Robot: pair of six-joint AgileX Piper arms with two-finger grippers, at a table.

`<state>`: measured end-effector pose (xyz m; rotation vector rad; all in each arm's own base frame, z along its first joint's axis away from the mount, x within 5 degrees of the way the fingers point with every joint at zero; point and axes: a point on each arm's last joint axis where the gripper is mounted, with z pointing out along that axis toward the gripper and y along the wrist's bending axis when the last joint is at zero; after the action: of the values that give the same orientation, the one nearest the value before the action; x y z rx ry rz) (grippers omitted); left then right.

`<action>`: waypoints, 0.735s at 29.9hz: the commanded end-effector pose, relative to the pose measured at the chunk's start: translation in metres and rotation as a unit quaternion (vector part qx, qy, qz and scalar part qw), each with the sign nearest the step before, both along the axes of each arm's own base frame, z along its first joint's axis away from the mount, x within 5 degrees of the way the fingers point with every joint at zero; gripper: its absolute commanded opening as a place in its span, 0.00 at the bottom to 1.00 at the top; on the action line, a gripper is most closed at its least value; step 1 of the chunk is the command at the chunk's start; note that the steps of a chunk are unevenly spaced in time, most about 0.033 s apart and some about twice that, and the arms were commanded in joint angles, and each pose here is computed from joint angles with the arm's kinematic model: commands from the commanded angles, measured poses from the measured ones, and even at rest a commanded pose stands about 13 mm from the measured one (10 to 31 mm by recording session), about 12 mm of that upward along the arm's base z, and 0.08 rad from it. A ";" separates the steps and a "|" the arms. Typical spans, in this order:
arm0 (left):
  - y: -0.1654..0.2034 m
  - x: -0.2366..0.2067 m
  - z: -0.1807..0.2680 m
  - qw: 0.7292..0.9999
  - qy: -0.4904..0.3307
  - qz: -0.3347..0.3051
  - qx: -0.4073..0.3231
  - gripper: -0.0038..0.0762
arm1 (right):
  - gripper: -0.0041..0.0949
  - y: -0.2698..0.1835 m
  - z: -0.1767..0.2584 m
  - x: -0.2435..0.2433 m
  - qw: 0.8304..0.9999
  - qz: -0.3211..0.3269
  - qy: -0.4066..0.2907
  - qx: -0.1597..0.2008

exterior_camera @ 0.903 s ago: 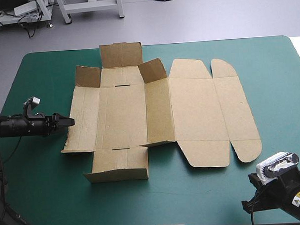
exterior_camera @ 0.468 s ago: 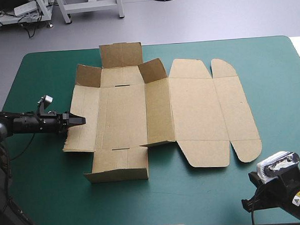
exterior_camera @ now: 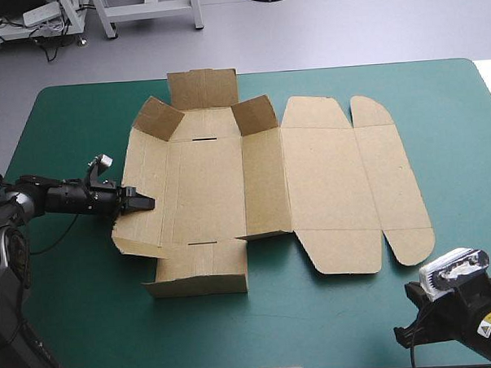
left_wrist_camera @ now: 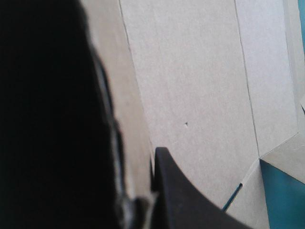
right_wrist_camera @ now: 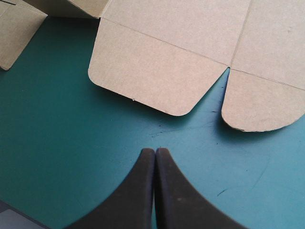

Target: Fold the box

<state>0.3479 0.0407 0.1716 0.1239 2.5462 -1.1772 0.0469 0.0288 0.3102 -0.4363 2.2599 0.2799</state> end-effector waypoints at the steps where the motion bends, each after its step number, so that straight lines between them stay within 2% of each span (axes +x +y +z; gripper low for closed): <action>1: -0.007 0.001 0.023 0.998 -0.053 -0.027 -0.020 0.04 | 0.02 0.002 0.010 0.002 1.000 0.000 -0.027 0.015; 5: -0.011 0.002 0.049 0.994 -0.082 -0.073 -0.021 0.04 | 0.02 0.002 0.010 0.002 0.999 -0.001 -0.028 0.015; 8: -0.016 0.003 0.077 0.989 -0.115 -0.093 0.015 0.04 | 0.02 0.002 0.010 0.002 0.999 -0.001 -0.028 0.015; 12: -0.033 0.000 0.132 0.969 -0.199 -0.131 0.069 0.04 | 0.02 0.001 0.011 0.003 0.999 -0.002 -0.034 0.017; 19: -0.075 -0.018 0.212 0.899 -0.309 -0.219 0.219 0.04 | 0.02 0.001 0.015 0.006 0.998 -0.010 -0.061 0.023; 22: -0.097 -0.029 0.237 0.856 -0.352 -0.256 0.278 0.04 | 0.02 0.001 0.018 0.008 0.997 -0.015 -0.077 0.028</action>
<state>0.3453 -0.0347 0.3656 1.0346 2.2253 -0.4504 0.0505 0.0287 0.3141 -0.4144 2.2058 0.2738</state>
